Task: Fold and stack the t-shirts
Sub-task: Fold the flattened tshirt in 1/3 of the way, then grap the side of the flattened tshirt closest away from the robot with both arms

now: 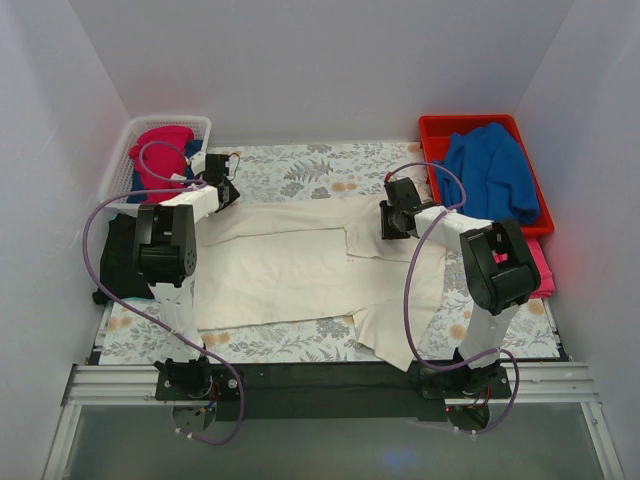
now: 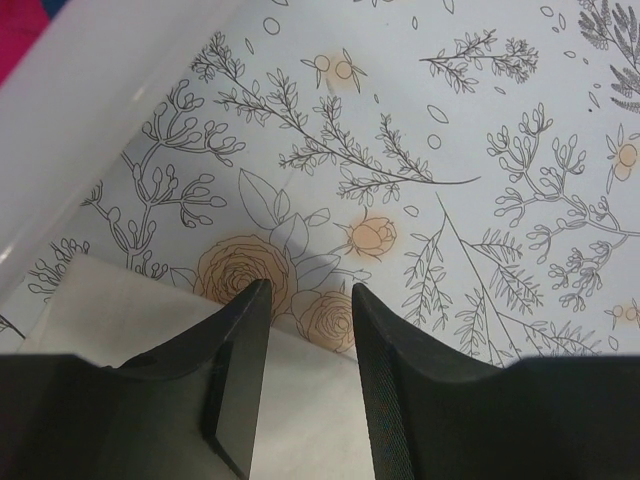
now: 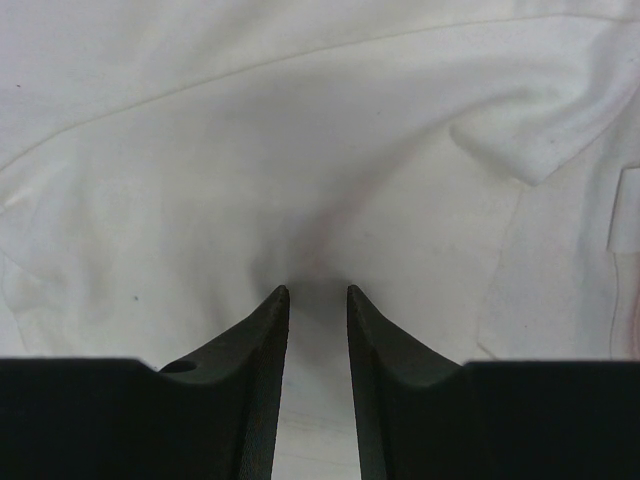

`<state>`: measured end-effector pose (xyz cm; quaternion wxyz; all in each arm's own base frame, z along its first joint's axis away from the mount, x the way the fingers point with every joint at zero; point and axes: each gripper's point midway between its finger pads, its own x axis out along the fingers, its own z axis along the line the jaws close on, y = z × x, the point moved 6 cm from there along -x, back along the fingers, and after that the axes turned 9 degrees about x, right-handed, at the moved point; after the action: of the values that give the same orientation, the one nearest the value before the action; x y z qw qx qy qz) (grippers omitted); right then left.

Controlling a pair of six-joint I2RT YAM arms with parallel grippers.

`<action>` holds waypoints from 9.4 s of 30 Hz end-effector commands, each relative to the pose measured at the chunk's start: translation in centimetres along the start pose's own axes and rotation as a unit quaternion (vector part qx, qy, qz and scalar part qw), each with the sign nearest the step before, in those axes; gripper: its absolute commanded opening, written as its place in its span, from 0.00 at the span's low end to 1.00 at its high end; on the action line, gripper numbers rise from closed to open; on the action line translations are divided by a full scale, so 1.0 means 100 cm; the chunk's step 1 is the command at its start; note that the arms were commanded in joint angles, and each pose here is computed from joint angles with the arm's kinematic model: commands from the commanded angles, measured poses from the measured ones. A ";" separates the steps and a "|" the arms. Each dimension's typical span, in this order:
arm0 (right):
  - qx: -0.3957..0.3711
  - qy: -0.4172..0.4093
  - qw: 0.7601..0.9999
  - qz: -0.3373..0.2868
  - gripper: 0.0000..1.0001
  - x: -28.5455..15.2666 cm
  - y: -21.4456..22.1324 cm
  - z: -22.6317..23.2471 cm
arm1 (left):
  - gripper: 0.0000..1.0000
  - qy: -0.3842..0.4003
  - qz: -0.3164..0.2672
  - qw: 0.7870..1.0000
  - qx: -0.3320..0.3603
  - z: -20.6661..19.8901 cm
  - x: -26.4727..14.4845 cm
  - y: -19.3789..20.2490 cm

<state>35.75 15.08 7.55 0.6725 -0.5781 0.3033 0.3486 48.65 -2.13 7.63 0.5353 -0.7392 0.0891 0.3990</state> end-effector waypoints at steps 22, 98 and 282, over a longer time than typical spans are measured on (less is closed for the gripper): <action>0.012 0.006 1.000 -0.003 0.36 -0.004 0.011 -0.005 | 0.36 0.045 0.026 0.996 0.079 -0.016 -0.052 0.014; 0.047 0.146 0.986 0.063 0.36 -0.010 0.048 -0.091 | 0.37 -0.067 0.092 0.991 0.076 0.006 0.002 0.046; -0.025 -0.009 0.998 0.063 0.44 -0.150 0.245 0.011 | 0.00 -0.071 0.000 0.987 -0.144 0.109 -0.175 0.125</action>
<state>7.29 16.38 7.03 0.6351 -0.5757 0.3268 0.3981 24.68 -3.17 8.93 0.4241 -0.7752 -0.0016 0.4682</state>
